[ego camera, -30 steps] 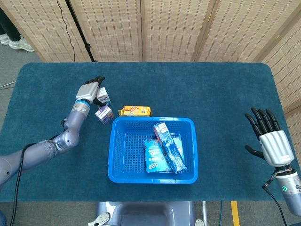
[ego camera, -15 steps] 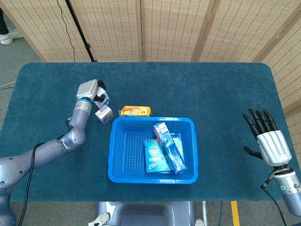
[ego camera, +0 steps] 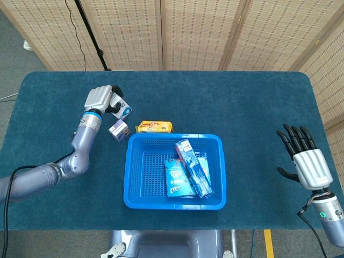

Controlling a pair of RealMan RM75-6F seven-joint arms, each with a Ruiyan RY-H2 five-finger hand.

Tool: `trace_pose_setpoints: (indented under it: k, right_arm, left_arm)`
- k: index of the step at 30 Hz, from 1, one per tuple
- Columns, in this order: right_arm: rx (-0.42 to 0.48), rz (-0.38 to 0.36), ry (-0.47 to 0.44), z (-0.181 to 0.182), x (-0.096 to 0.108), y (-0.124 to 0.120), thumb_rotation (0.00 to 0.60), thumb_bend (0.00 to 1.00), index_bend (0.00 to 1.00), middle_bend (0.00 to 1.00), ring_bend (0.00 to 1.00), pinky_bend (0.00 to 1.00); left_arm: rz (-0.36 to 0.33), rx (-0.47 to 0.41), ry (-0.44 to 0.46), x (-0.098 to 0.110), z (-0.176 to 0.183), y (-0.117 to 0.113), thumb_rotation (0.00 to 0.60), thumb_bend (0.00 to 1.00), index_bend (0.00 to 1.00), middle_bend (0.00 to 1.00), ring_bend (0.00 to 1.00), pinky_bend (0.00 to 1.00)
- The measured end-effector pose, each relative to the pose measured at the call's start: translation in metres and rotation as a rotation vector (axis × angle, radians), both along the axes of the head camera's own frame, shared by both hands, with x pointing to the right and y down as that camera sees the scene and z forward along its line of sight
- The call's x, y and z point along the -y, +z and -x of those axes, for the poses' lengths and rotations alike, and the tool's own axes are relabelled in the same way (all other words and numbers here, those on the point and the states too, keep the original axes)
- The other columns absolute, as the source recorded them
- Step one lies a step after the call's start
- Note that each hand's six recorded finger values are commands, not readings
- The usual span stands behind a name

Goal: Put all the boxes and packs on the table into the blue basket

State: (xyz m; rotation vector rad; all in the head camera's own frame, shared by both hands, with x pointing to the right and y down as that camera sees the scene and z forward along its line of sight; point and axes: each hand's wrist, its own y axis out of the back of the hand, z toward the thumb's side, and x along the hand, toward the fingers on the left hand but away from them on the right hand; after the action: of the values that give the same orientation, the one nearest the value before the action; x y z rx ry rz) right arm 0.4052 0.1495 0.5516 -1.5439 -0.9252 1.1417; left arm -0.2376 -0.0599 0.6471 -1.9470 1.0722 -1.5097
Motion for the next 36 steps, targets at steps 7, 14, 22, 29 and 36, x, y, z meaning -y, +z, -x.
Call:
trace_pose_setpoints:
  k: [7, 14, 22, 29, 36]
  right_arm:
    - [0.01, -0.003, -0.001, 0.001, -0.001, -0.002, 0.6, 0.0, 0.0, 0.0, 0.0, 0.0]
    - [0.013, -0.004, 0.005, 0.0, -0.001, -0.003, 0.6, 0.0, 0.0, 0.0, 0.0, 0.0]
    - [0.016, -0.001, 0.009, -0.001, -0.001, -0.003, 0.6, 0.0, 0.0, 0.0, 0.0, 0.0]
    - [0.019, -0.003, 0.012, -0.002, 0.0, -0.004, 0.6, 0.0, 0.0, 0.0, 0.0, 0.0]
    - [0.019, -0.003, 0.013, -0.003, 0.0, -0.004, 0.6, 0.0, 0.0, 0.0, 0.0, 0.0]
  left_arm:
    - [-0.082, -0.063, 0.138, -0.025, -0.026, -0.05, 0.6, 0.47, 0.41, 0.35, 0.41, 0.45]
    - [-0.117, -0.151, 0.33, -0.081, -0.067, -0.104, 0.6, 0.47, 0.41, 0.35, 0.41, 0.45]
    - [-0.125, -0.194, 0.536, -0.135, -0.102, -0.137, 0.6, 0.47, 0.41, 0.35, 0.41, 0.45]
    - [-0.093, -0.15, 0.665, -0.17, -0.115, -0.129, 0.6, 0.47, 0.41, 0.35, 0.41, 0.45]
    - [-0.054, -0.118, 0.756, -0.2, -0.128, -0.11, 0.6, 0.47, 0.41, 0.35, 0.41, 0.45]
